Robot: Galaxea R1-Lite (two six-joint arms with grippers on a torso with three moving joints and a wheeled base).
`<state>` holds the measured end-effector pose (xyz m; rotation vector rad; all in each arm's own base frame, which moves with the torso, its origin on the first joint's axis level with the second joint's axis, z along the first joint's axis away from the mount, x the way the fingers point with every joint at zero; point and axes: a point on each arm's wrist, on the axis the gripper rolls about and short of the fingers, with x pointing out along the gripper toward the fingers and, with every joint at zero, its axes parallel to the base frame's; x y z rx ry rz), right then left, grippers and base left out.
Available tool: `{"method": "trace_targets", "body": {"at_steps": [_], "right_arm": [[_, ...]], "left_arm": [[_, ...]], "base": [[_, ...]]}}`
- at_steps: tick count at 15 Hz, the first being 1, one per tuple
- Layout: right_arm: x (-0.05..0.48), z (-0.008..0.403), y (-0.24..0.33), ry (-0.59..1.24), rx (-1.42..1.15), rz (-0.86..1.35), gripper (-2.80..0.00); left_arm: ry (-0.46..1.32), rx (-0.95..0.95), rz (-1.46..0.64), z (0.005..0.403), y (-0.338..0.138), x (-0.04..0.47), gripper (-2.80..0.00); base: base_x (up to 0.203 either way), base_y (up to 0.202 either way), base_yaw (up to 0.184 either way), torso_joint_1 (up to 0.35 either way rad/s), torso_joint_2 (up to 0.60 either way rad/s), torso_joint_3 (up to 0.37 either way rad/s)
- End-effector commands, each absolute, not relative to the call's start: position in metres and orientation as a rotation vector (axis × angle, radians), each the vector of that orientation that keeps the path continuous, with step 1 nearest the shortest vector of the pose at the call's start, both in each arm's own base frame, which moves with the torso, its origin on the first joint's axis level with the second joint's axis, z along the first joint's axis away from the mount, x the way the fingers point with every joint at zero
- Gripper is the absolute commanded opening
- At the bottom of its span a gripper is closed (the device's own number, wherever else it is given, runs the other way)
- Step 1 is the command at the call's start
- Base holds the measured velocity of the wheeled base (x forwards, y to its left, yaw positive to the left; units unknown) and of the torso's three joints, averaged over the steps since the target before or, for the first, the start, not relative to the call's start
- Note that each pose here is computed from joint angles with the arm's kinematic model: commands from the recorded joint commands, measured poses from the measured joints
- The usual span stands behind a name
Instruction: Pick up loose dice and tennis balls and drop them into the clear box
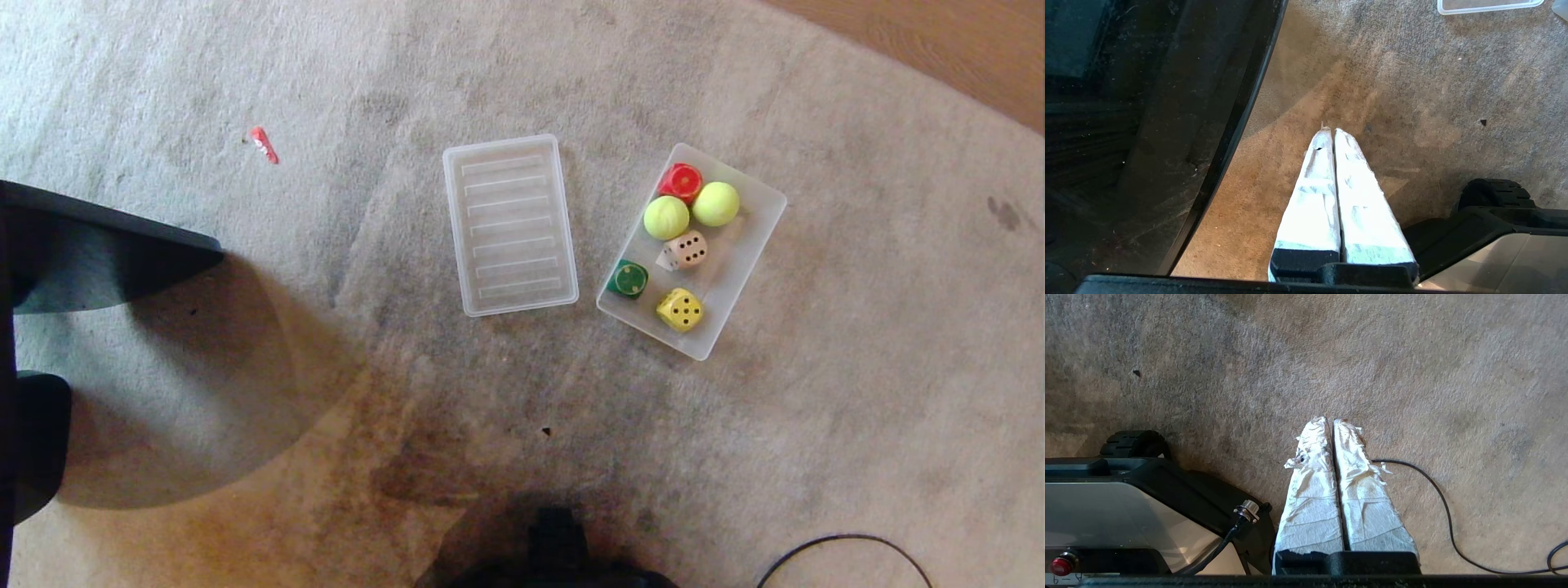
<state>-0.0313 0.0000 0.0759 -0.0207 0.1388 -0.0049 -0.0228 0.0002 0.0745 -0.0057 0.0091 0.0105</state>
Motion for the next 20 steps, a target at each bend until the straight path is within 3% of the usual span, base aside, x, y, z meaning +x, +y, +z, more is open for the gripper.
{"method": "trace_targets", "body": {"at_steps": [1,6,20], "right_arm": [[-0.0313,0.0758,0.0000,0.140,-0.021,-0.005,-2.80],[-0.0313,0.0758,0.0000,0.140,-0.021,-0.005,-2.80],[-0.0313,0.0758,0.0000,0.140,-0.021,-0.005,-2.80]], "left_arm": [[0.009,-0.007,0.011,0.0745,0.0002,-0.0228,-2.80],[0.009,-0.006,0.011,0.0745,0.0002,-0.0228,-2.80],[0.009,-0.008,0.011,0.0745,0.0002,-0.0228,-2.80]], "base": [[0.000,0.000,0.000,0.000,0.00,0.000],[0.000,0.000,0.000,0.001,0.00,0.072],[0.000,0.000,0.000,0.002,0.00,0.199]]}}
